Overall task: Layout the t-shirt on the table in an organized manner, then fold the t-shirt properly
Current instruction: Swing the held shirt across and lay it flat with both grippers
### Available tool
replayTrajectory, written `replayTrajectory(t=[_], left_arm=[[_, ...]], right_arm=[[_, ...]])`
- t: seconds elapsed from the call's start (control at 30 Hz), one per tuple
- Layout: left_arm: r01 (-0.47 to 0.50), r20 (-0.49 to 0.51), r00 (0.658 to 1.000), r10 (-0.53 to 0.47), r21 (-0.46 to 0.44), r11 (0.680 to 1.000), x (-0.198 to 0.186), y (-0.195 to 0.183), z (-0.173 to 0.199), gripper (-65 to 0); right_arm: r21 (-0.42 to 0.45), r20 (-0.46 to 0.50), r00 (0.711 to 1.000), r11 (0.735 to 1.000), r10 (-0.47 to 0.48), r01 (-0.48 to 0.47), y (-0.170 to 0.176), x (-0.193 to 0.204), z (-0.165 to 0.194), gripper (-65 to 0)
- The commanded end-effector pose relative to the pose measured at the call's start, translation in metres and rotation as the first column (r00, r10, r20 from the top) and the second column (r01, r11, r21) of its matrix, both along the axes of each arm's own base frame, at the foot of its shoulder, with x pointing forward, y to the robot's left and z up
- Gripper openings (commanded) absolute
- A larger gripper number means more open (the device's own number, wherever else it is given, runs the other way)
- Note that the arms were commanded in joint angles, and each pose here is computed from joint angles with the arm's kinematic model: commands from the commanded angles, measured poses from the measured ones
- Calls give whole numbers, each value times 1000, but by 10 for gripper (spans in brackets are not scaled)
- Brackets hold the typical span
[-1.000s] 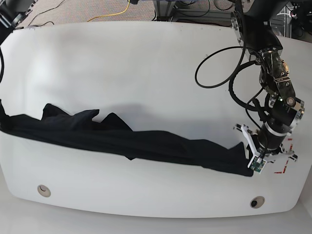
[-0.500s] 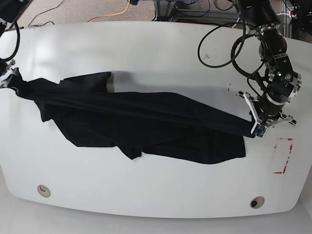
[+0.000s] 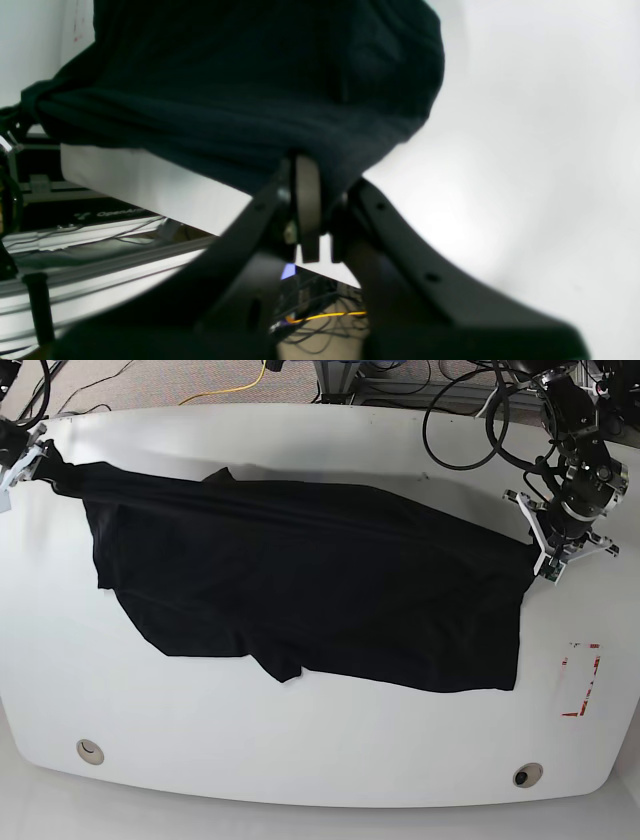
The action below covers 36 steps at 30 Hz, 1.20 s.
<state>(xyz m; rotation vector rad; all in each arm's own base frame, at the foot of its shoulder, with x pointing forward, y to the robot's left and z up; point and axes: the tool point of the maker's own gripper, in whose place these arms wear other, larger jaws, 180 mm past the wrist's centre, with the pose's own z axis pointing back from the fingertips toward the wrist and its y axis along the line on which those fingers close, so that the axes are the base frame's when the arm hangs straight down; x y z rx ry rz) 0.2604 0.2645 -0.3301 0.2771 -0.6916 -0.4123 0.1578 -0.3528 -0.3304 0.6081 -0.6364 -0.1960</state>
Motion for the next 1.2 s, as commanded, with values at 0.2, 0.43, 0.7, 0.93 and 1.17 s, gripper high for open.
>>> replayTrajectory(t=[0.2,0.43,0.7,0.93,1.17], left_arm=[[-69,40,997,66,83,994,9,25,19,-650],[-66,146,988,56,71,995,47,22,49,-647],[-58,127,990,56,14,998,79,21,39,-647],[-55,96,994,59,-41,998,94,25,21,-647],[-26,121,992,38,-100,995,103,19,8,-647]], right_arm=[[12,113,994,1000,11,-13,10,40,15,-650],[-22,193,981,999,36,-32,19,86,25,-650],[-84,216,976,996,31,-13,27,124,22,-650],[-82,169,986,997,8,6,32,131,3,-647],[-57,144,989,998,-26,34,33,134,-12,-457]])
